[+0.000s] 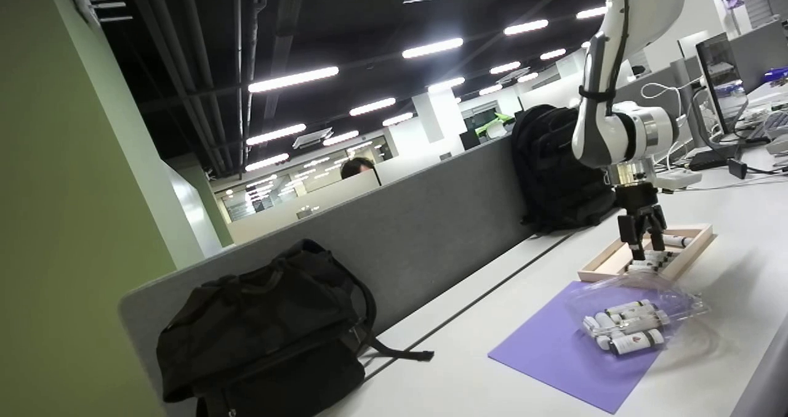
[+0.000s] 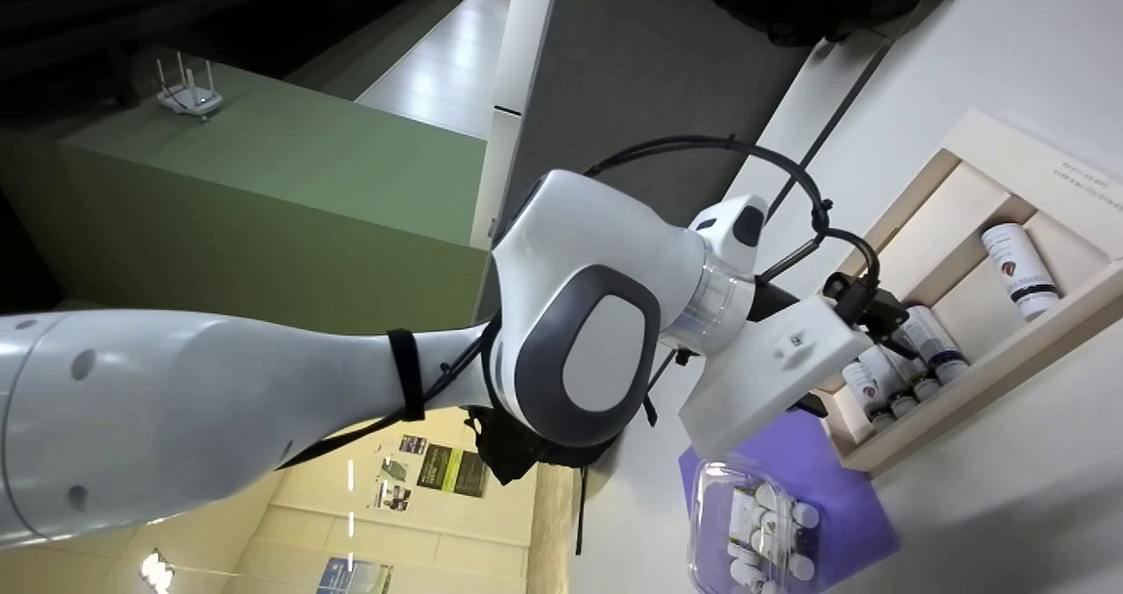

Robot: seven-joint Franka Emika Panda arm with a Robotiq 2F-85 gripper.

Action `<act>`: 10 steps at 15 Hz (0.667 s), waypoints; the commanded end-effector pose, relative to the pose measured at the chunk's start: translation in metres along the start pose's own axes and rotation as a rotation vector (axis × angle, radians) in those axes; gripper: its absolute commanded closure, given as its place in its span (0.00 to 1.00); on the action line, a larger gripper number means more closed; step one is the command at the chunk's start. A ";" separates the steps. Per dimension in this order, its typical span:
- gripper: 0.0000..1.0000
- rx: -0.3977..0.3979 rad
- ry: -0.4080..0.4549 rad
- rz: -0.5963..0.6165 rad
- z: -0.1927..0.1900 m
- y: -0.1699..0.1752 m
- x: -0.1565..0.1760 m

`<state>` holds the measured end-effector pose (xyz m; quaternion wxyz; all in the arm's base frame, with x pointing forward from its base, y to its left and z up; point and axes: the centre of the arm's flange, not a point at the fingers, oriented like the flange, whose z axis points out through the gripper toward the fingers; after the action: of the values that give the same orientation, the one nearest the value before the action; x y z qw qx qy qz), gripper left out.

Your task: Take a bottle from the tray and put it on the purple mat

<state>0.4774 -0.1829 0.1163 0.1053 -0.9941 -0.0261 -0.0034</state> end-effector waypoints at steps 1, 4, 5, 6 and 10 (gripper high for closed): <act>0.00 -0.083 -0.016 -0.007 0.003 -0.014 0.014; 0.00 -0.131 -0.039 -0.029 0.008 -0.024 0.020; 0.00 -0.146 -0.051 -0.033 0.010 -0.026 0.021; 0.00 -0.165 -0.068 -0.034 0.012 -0.027 0.022; 0.00 -0.260 -0.117 -0.034 0.019 -0.028 0.023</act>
<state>0.4898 -0.1516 0.1056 0.0100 -0.9975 -0.0607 0.0357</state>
